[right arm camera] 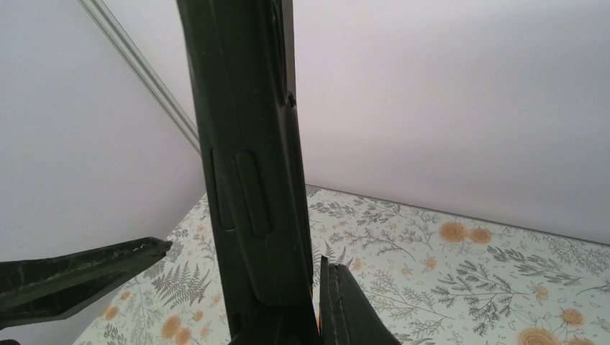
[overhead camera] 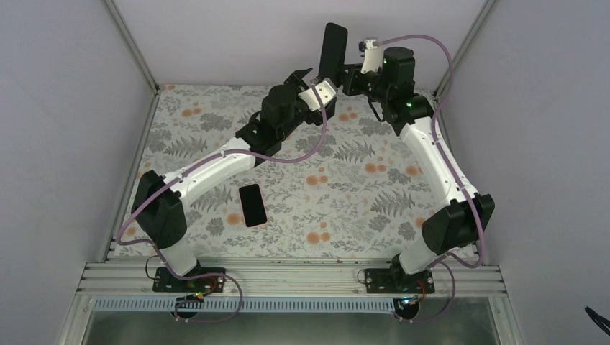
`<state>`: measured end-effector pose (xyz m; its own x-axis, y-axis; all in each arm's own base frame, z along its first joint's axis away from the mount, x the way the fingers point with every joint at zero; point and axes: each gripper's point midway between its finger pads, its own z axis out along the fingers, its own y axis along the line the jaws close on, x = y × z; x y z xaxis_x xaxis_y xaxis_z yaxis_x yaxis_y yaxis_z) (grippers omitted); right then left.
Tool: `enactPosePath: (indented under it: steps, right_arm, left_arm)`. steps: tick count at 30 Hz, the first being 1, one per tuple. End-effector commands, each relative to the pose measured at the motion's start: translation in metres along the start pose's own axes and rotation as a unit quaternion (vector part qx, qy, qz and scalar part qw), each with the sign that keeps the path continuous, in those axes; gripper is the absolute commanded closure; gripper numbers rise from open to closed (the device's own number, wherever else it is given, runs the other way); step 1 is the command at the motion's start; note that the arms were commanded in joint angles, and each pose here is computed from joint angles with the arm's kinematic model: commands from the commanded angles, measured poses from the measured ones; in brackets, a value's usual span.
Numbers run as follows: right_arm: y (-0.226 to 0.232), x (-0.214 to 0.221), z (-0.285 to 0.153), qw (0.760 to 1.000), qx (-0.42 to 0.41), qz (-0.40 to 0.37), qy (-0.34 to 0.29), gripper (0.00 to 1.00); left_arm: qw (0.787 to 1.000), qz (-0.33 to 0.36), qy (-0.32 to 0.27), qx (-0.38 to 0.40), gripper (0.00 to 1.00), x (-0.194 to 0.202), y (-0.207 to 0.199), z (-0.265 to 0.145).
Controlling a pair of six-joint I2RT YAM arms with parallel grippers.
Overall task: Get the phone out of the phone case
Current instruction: Remove the phone case from the phone.
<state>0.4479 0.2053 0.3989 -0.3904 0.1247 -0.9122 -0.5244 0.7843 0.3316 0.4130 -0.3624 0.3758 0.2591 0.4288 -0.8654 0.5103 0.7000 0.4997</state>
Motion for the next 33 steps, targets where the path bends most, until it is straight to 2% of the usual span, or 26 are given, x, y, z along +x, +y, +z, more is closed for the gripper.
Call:
enactPosePath:
  steps: [1, 12, 17, 21, 25, 29, 33]
  right_arm:
    - [0.017, -0.027, -0.005, 0.998, -0.03, -0.015, -0.049, 0.97]
    - [0.021, -0.025, -0.004, 0.998, -0.04, -0.019, -0.045, 0.97]
    - [0.024, -0.024, -0.004, 0.998, -0.049, -0.018, -0.042, 0.97]
    - [0.025, -0.018, -0.004, 0.998, -0.052, -0.021, -0.035, 0.97]
    - [0.026, -0.001, 0.0, 0.997, -0.067, -0.027, -0.01, 0.97]
    - [0.027, 0.026, 0.009, 0.995, -0.093, -0.02, 0.039, 0.97]
    - [0.043, 0.053, 0.007, 0.984, -0.157, -0.012, 0.082, 0.97]
  left_arm:
    - [0.999, -0.019, -0.025, -0.032, 0.0, -0.02, 0.017, -0.002]
    - [0.996, -0.02, -0.026, -0.084, 0.01, -0.021, 0.032, 0.01]
    - [0.984, -0.014, -0.005, -0.176, 0.04, -0.014, 0.06, 0.015]
    - [0.958, 0.006, -0.03, -0.286, 0.06, -0.018, 0.088, -0.015]
    - [0.905, 0.046, -0.112, -0.407, 0.06, -0.059, 0.11, -0.073]
    - [0.872, 0.09, -0.151, -0.456, 0.09, -0.082, 0.109, -0.094]
    - [0.86, 0.112, -0.16, -0.472, 0.15, -0.086, 0.105, -0.094]
